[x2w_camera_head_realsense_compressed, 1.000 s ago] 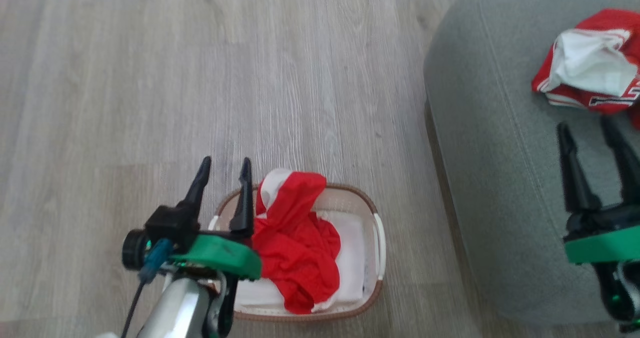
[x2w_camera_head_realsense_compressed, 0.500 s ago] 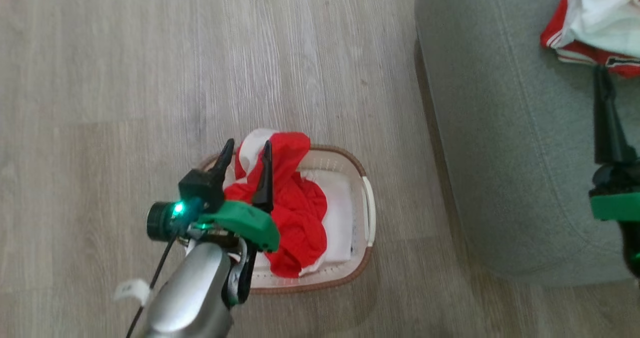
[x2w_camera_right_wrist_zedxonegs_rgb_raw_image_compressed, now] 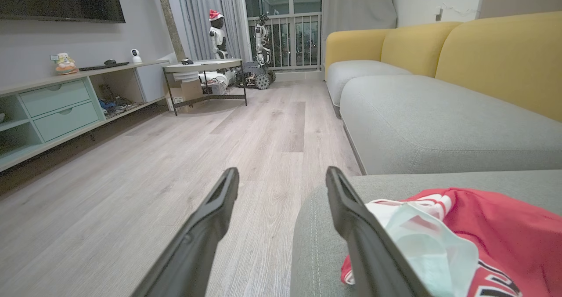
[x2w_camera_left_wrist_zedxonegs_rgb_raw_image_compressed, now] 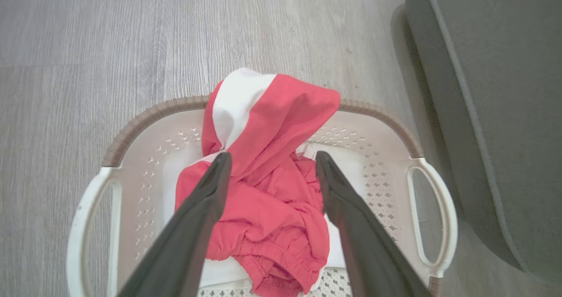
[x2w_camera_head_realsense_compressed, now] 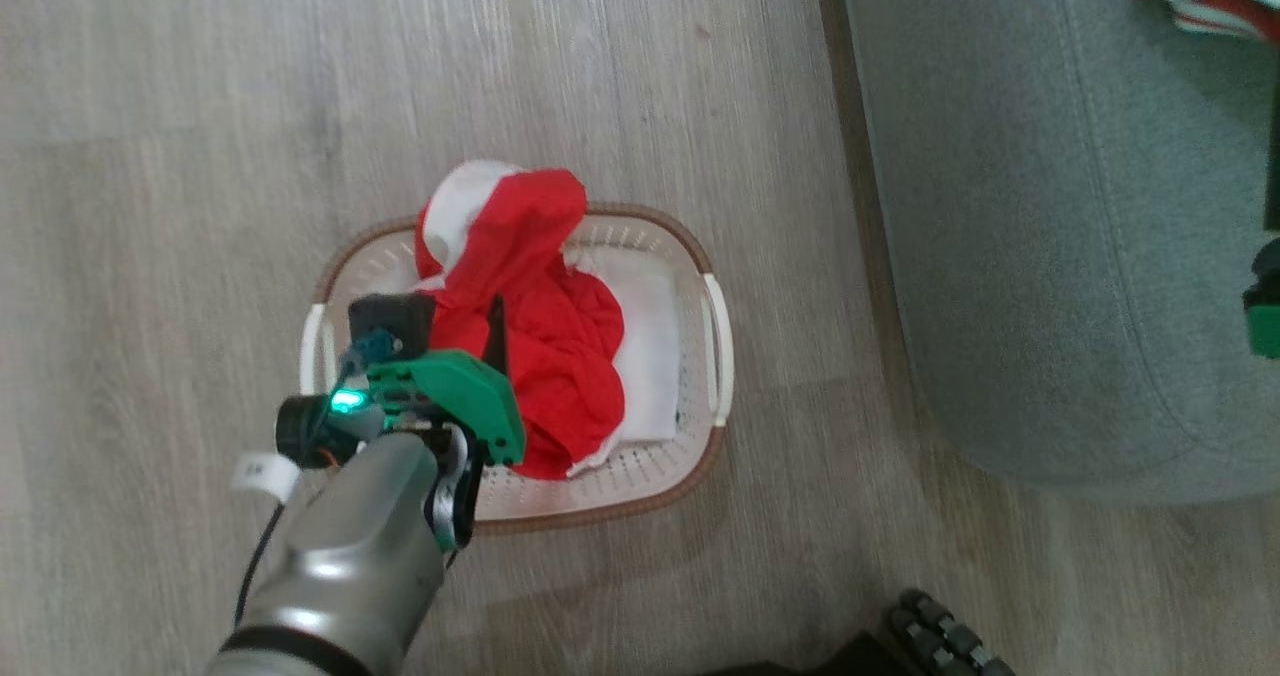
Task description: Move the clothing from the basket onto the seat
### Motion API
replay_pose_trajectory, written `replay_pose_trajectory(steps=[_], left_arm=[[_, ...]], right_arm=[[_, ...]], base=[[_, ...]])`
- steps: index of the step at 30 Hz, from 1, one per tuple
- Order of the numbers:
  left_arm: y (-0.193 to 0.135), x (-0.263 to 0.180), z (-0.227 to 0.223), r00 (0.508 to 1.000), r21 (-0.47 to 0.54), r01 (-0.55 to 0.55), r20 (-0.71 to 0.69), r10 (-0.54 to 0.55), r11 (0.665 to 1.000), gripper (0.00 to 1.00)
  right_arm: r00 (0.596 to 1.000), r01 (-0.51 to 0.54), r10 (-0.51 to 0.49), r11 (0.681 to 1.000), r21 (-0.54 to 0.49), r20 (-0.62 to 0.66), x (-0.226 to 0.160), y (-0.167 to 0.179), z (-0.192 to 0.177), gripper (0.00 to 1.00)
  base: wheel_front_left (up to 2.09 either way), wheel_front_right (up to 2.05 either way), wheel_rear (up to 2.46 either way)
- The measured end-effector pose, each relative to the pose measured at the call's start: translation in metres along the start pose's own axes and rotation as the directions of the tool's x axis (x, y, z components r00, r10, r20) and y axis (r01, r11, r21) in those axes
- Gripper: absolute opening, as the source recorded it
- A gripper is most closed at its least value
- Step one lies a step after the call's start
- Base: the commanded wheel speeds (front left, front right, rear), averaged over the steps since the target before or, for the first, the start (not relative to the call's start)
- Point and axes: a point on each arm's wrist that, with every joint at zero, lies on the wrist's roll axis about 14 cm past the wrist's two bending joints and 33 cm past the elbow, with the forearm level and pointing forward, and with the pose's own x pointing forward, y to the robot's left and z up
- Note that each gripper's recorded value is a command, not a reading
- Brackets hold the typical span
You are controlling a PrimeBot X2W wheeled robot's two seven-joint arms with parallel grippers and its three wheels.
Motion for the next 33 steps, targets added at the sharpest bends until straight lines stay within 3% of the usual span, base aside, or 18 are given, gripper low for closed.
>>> replay_pose_trajectory(steps=[8,17,23,33], left_arm=[[0.003,0.030,-0.049,0.980,-0.011,-0.003,-0.198,0.001,1.000,1.00],[-0.004,0.064,-0.089,0.944,-0.009,0.023,-0.328,-0.024,1.000,1.00],[-0.011,0.074,-0.127,0.886,-0.067,0.013,-0.462,-0.043,0.998,1.00],[-0.010,0.088,-0.165,0.802,-0.014,0.026,-0.596,-0.029,1.000,1.00]], right_arm=[[1.000,0.009,-0.009,1.000,-0.027,-0.019,0.017,-0.012,-0.017,1.00],[0.998,0.024,-0.026,0.999,-0.048,-0.054,0.031,-0.024,-0.043,1.00],[0.994,0.040,-0.046,0.997,-0.060,-0.098,0.034,-0.033,-0.067,1.00],[0.987,0.026,-0.038,0.996,-0.082,-0.157,0.038,-0.037,-0.097,1.00]], base=[[0.00,0.00,0.00],[0.00,0.00,0.00],[0.00,0.00,0.00],[0.00,0.00,0.00]])
